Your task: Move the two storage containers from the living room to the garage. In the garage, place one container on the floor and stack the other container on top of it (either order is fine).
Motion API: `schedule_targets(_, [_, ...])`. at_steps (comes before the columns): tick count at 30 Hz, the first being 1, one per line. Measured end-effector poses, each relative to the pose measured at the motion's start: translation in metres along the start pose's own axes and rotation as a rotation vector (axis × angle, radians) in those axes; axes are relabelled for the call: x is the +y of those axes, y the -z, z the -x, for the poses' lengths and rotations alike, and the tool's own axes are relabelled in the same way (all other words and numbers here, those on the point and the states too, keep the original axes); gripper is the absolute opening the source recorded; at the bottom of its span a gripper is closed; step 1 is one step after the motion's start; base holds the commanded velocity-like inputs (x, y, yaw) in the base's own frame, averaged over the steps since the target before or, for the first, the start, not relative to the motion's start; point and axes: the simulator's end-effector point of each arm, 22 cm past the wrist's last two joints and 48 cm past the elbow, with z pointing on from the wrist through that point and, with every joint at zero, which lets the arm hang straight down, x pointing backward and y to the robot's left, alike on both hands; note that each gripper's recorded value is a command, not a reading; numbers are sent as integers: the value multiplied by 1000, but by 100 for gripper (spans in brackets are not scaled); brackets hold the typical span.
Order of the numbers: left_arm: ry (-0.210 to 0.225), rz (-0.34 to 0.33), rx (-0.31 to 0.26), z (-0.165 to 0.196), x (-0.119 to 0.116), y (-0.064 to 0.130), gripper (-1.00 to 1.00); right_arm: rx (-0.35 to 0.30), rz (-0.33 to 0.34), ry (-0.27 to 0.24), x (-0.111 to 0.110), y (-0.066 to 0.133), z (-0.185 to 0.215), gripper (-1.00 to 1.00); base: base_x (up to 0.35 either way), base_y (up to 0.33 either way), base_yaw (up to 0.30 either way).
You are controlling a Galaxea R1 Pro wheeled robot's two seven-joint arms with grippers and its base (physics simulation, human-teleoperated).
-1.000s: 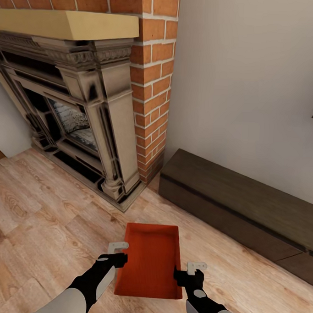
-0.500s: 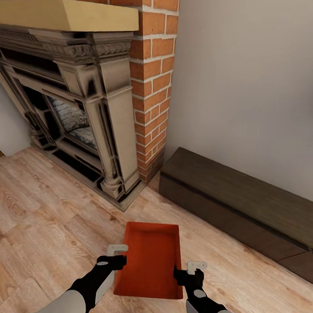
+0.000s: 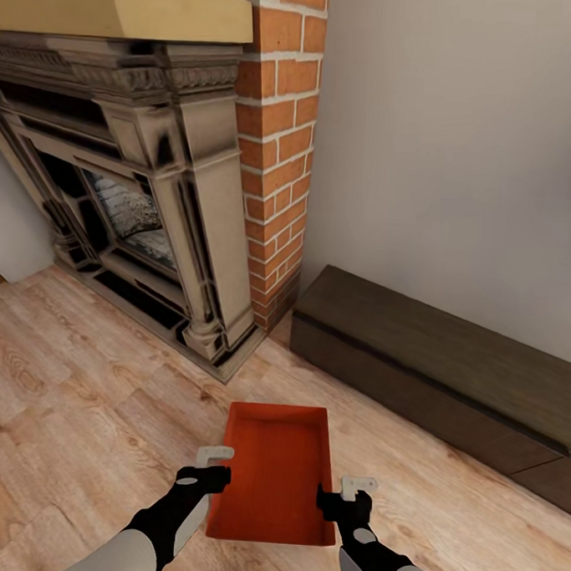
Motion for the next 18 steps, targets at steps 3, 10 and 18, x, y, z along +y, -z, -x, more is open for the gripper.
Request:
schedule_targets(3, [0, 0, 0, -2, 0, -5, 100, -1, 0, 0, 0, -4, -3, 100, 0, 0, 0])
schedule_targets(10, [2, 0, -1, -8, 0, -15, 100, -10, -1, -3, 0, -14, -8, 100, 0, 0, 0])
schedule_targets(18, [3, 2, -2, -14, 1, -28, 100, -28, -2, -8, -1, -25, -14, 100, 0, 0, 0])
